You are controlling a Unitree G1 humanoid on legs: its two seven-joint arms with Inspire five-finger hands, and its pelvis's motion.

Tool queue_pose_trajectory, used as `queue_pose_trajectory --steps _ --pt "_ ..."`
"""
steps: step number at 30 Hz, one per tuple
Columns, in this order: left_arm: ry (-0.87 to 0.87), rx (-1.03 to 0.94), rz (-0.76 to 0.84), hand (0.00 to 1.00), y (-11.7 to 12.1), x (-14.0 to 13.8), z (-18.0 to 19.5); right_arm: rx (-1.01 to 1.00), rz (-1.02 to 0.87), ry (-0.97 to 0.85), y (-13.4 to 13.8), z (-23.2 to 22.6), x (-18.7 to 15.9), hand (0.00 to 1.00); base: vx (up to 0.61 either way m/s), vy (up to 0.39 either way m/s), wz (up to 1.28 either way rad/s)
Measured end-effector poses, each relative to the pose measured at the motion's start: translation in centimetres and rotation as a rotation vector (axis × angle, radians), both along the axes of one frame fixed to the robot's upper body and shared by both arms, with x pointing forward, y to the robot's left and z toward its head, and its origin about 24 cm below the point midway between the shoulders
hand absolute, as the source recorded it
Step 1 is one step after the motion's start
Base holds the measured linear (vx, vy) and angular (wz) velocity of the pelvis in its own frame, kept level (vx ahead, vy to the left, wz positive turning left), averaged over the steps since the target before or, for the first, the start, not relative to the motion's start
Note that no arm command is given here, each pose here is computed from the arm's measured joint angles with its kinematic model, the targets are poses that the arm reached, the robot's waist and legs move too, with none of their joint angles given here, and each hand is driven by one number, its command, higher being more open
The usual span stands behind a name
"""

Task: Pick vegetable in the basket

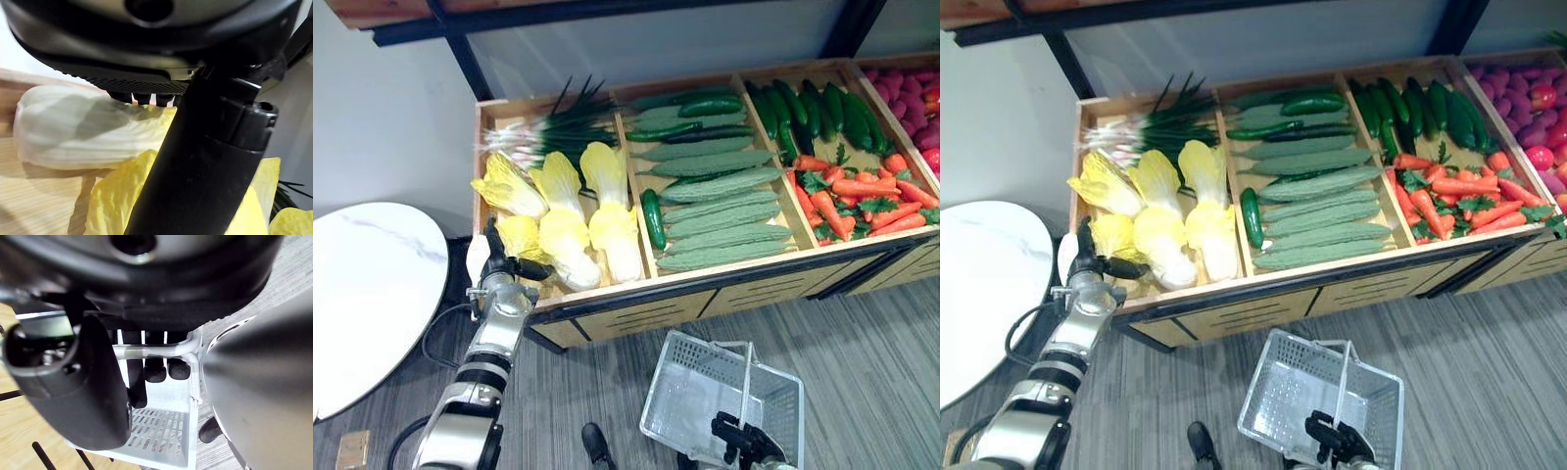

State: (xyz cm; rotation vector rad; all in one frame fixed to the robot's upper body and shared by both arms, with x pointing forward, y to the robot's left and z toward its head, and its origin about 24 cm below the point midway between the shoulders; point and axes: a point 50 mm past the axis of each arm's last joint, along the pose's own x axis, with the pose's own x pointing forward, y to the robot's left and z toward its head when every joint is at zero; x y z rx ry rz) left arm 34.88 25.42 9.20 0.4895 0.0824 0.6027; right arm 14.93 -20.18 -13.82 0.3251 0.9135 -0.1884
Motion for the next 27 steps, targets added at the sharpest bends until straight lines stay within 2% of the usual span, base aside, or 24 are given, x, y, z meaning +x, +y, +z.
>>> queue_pose_trajectory --steps 8,9,15,21,27 --pt "-0.17 0.012 0.056 1.0 0.9 1.9 5.2 0.013 0.014 -0.08 0.5 1.1 2.5 0.0 -0.07 -0.002 -0.06" --pt "-0.2 0.019 0.051 0.0 1.0 2.2 6.1 0.013 0.018 -0.093 0.5 1.3 2.9 0.0 -0.09 0.003 -0.05" --pt "-0.223 0.035 -0.025 0.0 1.0 2.6 7.0 0.004 0.059 -0.114 0.7 1.9 4.3 0.0 -0.07 0.025 -0.02" --pt "-0.237 -0.06 -0.068 0.0 1.2 3.1 7.5 0.004 0.08 -0.098 0.9 1.9 5.0 0.0 0.0 0.031 0.05" --pt "-0.172 -0.085 -0.127 0.0 1.1 2.9 5.9 0.008 0.059 -0.062 0.5 1.4 4.3 0.0 0.08 0.036 0.13"
